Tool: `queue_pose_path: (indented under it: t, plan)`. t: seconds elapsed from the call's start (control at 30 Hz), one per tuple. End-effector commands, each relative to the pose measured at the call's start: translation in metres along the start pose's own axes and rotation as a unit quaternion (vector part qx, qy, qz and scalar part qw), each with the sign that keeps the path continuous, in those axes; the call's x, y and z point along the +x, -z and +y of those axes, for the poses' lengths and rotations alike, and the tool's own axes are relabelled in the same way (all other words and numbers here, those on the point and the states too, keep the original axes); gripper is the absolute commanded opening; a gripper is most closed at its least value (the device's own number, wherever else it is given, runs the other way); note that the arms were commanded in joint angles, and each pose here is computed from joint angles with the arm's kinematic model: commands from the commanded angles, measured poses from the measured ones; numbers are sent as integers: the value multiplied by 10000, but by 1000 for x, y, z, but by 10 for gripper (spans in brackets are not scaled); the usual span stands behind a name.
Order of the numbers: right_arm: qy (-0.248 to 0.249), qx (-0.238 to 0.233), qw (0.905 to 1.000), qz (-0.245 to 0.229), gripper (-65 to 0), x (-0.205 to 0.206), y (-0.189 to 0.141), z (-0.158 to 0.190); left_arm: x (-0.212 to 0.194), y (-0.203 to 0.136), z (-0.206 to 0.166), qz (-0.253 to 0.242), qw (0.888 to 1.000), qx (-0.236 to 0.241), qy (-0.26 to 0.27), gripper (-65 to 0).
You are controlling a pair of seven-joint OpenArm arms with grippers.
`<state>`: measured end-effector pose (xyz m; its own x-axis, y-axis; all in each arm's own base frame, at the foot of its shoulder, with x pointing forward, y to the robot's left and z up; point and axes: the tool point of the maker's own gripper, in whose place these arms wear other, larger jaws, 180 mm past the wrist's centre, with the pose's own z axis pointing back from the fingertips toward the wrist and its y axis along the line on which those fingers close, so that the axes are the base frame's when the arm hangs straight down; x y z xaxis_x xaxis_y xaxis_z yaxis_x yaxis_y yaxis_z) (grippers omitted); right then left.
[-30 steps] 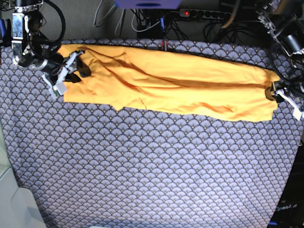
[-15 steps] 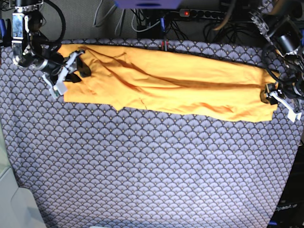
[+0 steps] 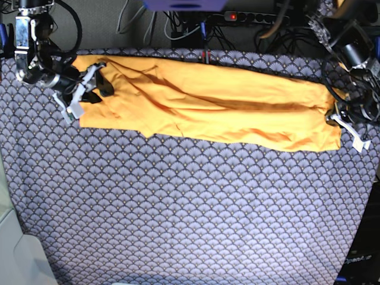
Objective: Fold the T-shirt properly
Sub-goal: 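Grasp the strip's end with the left gripper, then lift the strip end with the left gripper and fold it toward the right gripper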
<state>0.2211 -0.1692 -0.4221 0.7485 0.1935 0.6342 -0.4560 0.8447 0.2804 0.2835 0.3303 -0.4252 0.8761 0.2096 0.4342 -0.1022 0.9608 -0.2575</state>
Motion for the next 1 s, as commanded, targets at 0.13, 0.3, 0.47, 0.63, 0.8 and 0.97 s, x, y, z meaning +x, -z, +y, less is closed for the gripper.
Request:
queue_pose_path:
  t: [0.13, 0.3, 0.47, 0.63, 0.8, 0.97]
  plan:
    - [-100, -61, 9998, 146, -376, -3, -3, -3, 19, -25, -12, -6, 9984, 289, 484, -650]
    - [-130, -85, 9997, 170, -376, -3, -5, -6, 57, -51, -60, -741, 9895, 458, 1157, -650]
    - [-146, -76, 9997, 168, -376, -3, -5, -5, 86, -65, -129, -1257, 9685, 288, 2131, -650]
    - [-158, -91, 9997, 162, -376, 1, -4, -7, 80, -54, -202, -1325, 9523, -289, 2735, -650]
    - [-185, -97, 9997, 134, -376, 4, -4, -8, 56, -44, -241, -1149, 9415, -685, 3092, -650]
    - [-190, -101, 9997, 138, -376, 4, -4, -8, 32, -51, -259, -1084, 9277, -766, 3489, -650]
